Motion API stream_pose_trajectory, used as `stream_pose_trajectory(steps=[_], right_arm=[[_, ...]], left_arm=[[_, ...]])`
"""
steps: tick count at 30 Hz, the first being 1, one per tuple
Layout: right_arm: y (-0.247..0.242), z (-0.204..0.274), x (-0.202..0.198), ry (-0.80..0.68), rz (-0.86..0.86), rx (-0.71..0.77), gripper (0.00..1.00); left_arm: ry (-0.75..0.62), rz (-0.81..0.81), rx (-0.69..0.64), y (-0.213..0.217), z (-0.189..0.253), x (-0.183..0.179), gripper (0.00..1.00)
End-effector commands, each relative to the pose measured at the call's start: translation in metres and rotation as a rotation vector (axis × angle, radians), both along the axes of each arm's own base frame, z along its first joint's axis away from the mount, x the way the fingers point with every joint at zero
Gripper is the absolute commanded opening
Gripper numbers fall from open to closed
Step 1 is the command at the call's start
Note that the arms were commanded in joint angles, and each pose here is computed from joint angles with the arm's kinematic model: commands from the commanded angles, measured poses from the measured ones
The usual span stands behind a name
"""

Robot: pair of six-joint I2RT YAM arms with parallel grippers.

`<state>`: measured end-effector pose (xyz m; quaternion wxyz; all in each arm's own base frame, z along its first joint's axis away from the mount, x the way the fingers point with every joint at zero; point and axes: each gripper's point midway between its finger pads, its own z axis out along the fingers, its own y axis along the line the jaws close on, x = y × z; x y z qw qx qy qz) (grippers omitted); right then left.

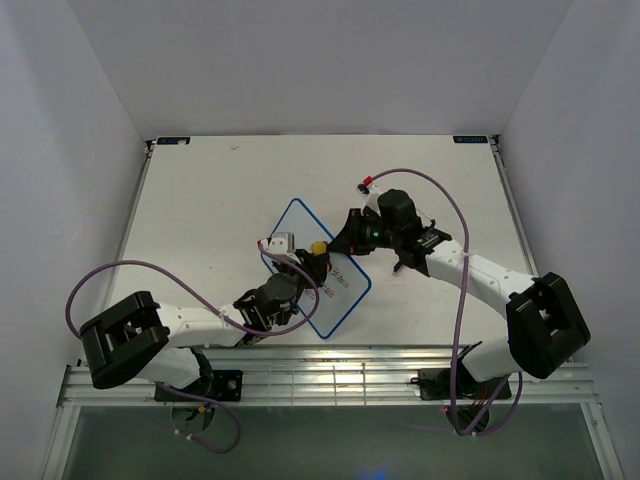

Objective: Erase the whiteboard

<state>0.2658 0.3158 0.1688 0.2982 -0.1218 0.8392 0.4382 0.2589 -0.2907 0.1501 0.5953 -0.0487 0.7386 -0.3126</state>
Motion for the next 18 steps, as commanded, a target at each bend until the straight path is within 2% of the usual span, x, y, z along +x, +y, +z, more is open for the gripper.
stream_pose_trajectory(steps=[1,5,10,18], right_arm=[[0.023,0.089,0.029,-0.223,-0.052,0.214,0.08],[0.021,0.085,0.033,-0.228,-0.065,0.187,0.08],[0.021,0.083,0.036,-0.233,-0.069,0.169,0.08],[0.024,0.090,0.031,-0.233,-0.026,0.174,0.08]], left_arm=[[0.107,-0.143,0.079,-0.022,-0.027,-0.032,0.00],[0.161,-0.145,0.065,-0.021,-0.037,-0.037,0.00],[0.230,-0.236,0.026,-0.038,-0.045,-0.054,0.00],[0.182,-0.332,0.066,-0.055,-0.036,-0.061,0.00]])
